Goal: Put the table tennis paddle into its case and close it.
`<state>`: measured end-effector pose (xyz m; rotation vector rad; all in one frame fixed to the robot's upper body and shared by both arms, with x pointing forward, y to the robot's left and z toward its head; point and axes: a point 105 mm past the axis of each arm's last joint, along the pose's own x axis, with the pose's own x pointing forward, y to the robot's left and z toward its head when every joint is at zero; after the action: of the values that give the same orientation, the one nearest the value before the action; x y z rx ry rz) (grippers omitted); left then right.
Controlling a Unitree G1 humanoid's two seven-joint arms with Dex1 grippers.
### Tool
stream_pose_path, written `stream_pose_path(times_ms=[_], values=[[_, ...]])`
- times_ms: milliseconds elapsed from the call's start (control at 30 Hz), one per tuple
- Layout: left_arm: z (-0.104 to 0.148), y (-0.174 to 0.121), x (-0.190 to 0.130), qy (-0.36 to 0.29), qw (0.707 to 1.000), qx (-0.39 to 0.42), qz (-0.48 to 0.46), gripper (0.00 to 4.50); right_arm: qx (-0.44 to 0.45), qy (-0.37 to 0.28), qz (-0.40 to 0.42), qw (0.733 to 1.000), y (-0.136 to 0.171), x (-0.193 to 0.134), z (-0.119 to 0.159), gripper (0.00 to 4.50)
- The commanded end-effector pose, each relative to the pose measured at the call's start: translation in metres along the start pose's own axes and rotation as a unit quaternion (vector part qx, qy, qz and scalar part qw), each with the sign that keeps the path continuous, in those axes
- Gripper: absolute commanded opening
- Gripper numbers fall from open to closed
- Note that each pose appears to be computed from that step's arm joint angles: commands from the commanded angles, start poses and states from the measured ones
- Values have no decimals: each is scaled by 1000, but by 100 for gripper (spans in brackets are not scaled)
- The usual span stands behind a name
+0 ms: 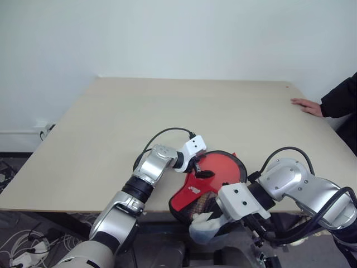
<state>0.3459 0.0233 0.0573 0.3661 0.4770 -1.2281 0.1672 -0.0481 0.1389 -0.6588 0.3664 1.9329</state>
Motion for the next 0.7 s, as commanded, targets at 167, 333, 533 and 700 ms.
stream_pose_path(times_ms=[167, 333, 533, 700], values=[[-7, 3, 0, 21, 1000, 3, 6, 450, 2, 9, -17, 1000, -5, -11, -6, 289], [-9, 5, -3, 21, 1000, 1, 11, 450, 27, 38, -41, 998, -5, -34, -24, 415], [-12, 6, -6, 21, 1000, -1, 17, 450, 40, 74, -68, 994, -12, -70, -40, 448], [-12, 10, -10, 16, 999, -5, 28, 450, 59, 104, -154, 981, -43, -104, -64, 448]])
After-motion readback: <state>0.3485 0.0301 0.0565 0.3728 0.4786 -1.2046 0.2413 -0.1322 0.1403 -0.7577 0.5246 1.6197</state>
